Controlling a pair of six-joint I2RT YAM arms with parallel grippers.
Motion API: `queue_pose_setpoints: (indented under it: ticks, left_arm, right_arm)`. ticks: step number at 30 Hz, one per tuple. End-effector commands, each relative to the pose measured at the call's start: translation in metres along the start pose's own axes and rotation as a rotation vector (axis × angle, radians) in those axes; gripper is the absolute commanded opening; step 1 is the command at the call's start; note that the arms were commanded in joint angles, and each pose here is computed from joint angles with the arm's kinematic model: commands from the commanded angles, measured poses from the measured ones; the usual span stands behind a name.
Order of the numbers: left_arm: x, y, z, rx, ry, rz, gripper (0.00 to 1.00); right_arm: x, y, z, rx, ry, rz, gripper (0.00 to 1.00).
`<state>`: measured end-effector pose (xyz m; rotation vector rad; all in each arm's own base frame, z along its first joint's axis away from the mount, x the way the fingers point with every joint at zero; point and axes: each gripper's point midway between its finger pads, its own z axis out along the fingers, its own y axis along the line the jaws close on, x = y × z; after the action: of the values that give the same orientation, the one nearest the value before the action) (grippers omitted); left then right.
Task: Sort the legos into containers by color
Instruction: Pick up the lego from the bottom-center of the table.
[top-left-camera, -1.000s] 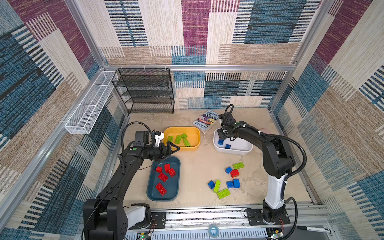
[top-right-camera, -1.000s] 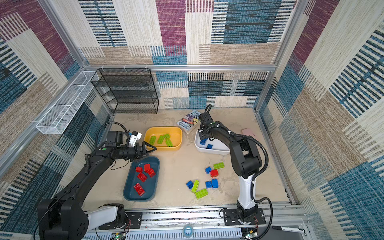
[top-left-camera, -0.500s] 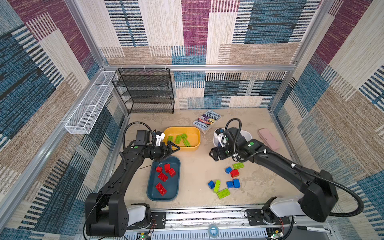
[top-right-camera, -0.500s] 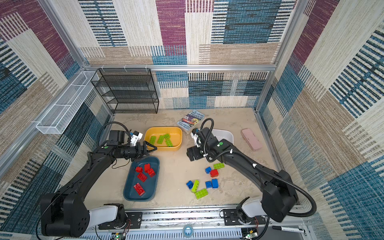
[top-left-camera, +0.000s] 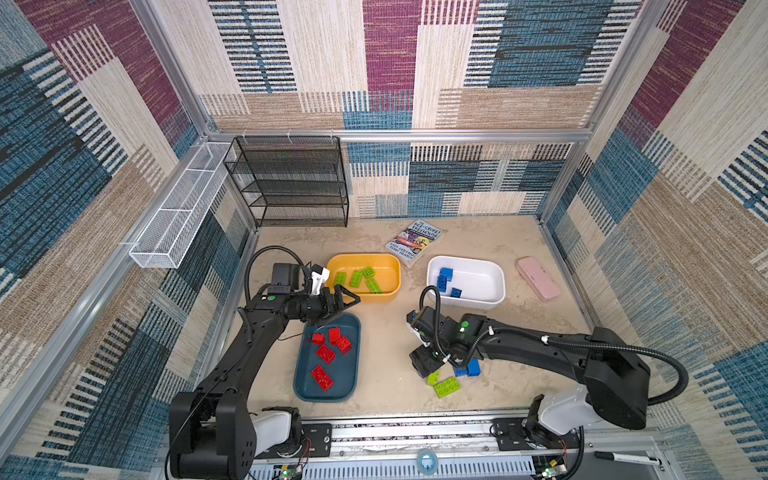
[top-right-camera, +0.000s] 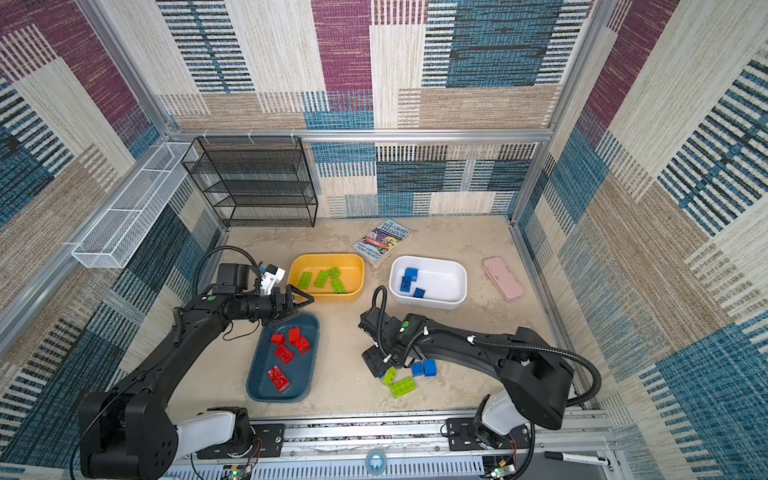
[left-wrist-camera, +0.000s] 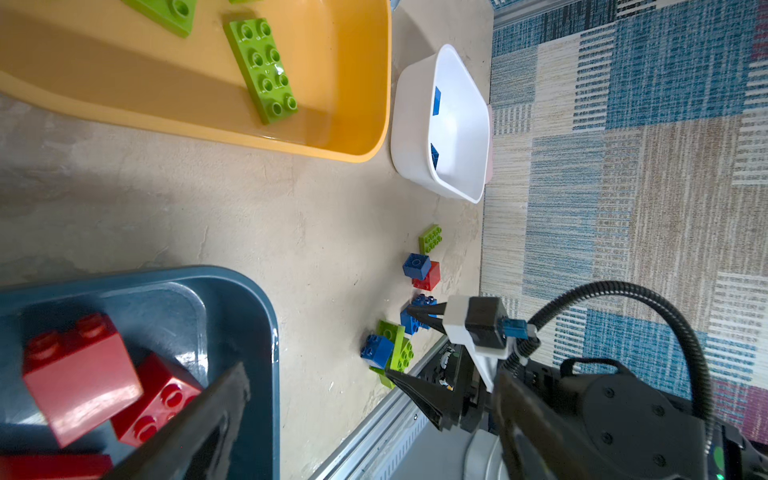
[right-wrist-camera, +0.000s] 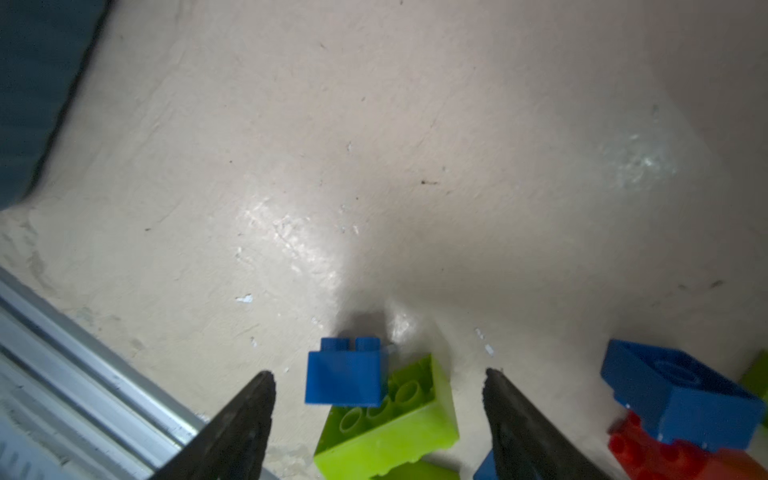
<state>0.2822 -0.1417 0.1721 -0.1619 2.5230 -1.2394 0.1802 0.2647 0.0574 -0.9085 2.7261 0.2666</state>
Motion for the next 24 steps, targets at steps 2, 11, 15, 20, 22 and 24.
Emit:
queue_pose_setpoints:
  ticks: [2, 11, 15, 20, 22, 24]
  left_arm:
    - [0.002, 0.001, 0.0, 0.004, 0.001, 0.005, 0.94]
    - [0.002, 0.005, 0.004, -0.005, 0.011, 0.006, 0.94]
    - [0.002, 0.007, 0.004, -0.01, 0.013, 0.006, 0.94]
    - [0.002, 0.01, 0.007, -0.014, 0.019, 0.005, 0.94]
    - [0.002, 0.009, 0.007, -0.007, 0.024, 0.005, 0.94]
    - [0.0, 0.007, 0.007, -0.005, 0.021, 0.006, 0.94]
  right_arm:
    - [-0.007, 0.0, 0.012, 0.019, -0.004, -0.088, 0.7]
    - [0.009, 0.003, 0.031, 0.018, 0.091, -0.124, 0.61]
    - [0.018, 0.002, 0.035, 0.039, 0.146, -0.11, 0.53]
    - [0.019, -0.003, 0.029, 0.08, 0.161, -0.094, 0.36]
    - [0.007, -0.003, 0.021, 0.091, 0.12, -0.085, 0.34]
    - [-0.008, -0.001, 0.01, 0.096, 0.074, -0.08, 0.35]
